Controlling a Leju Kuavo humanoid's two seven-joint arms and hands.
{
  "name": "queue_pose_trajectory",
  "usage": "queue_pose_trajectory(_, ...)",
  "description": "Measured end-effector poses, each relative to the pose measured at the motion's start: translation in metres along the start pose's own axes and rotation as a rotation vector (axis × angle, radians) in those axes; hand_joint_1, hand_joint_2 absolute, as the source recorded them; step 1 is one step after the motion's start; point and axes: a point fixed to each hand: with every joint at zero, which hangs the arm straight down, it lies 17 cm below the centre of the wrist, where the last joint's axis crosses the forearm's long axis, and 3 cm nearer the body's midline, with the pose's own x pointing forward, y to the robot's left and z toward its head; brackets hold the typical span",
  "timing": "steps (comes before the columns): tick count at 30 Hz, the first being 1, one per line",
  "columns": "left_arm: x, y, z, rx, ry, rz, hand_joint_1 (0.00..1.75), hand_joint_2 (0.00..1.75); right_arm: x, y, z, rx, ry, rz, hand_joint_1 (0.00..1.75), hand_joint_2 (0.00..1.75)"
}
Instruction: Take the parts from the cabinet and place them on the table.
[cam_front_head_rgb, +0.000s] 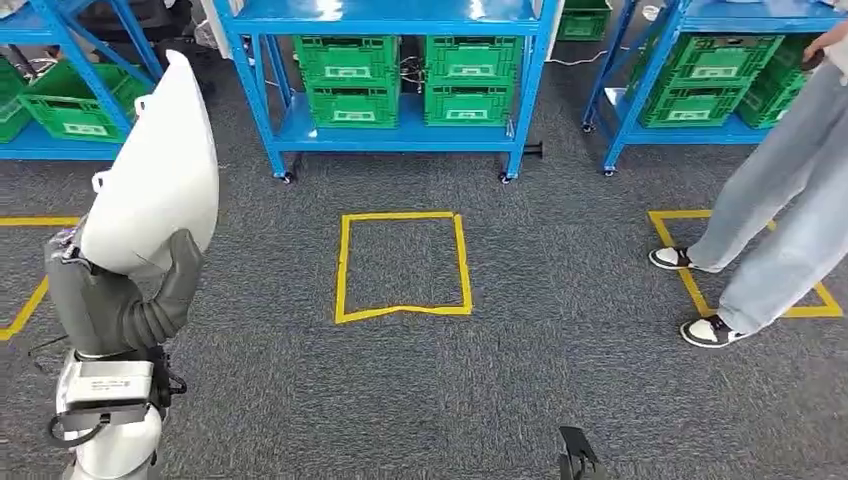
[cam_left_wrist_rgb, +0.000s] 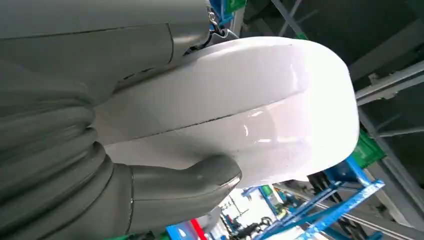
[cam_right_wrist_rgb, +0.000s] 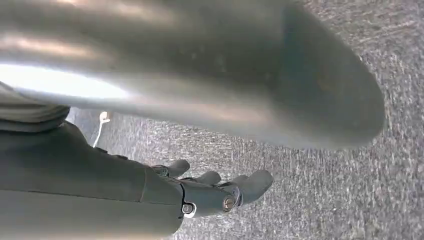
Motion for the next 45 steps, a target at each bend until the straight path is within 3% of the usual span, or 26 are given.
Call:
queue_pose_trajectory(9, -0.002, 0.006, 0.002, 0.024, -0.006, -0.035, 1.75, 1.75, 0.002, 0.006, 0.001, 0.018, -0.008, 0.044, 0.0, 0.0)
queue_pose_trajectory(17, -0.025, 0.031, 0.04, 0.048, 0.047, -0.092, 1.75, 1.75, -0.001, 0.008, 0.001, 0.025, -0.016, 0.107, 0.0, 0.0)
queue_pose_trajectory(32, -0.023, 0.03, 0.041, 0.05, 0.047, -0.084, 1.75, 1.75, -0.002, 0.006, 0.001, 0.02, 0.0, 0.095, 0.0, 0.0)
queue_pose_trajectory(45, -0.027, 0.019, 0.026, 0.027, 0.047, -0.059, 1.75, 1.75, 0.001, 0.007, 0.001, 0.017, -0.013, 0.063, 0.0, 0.0)
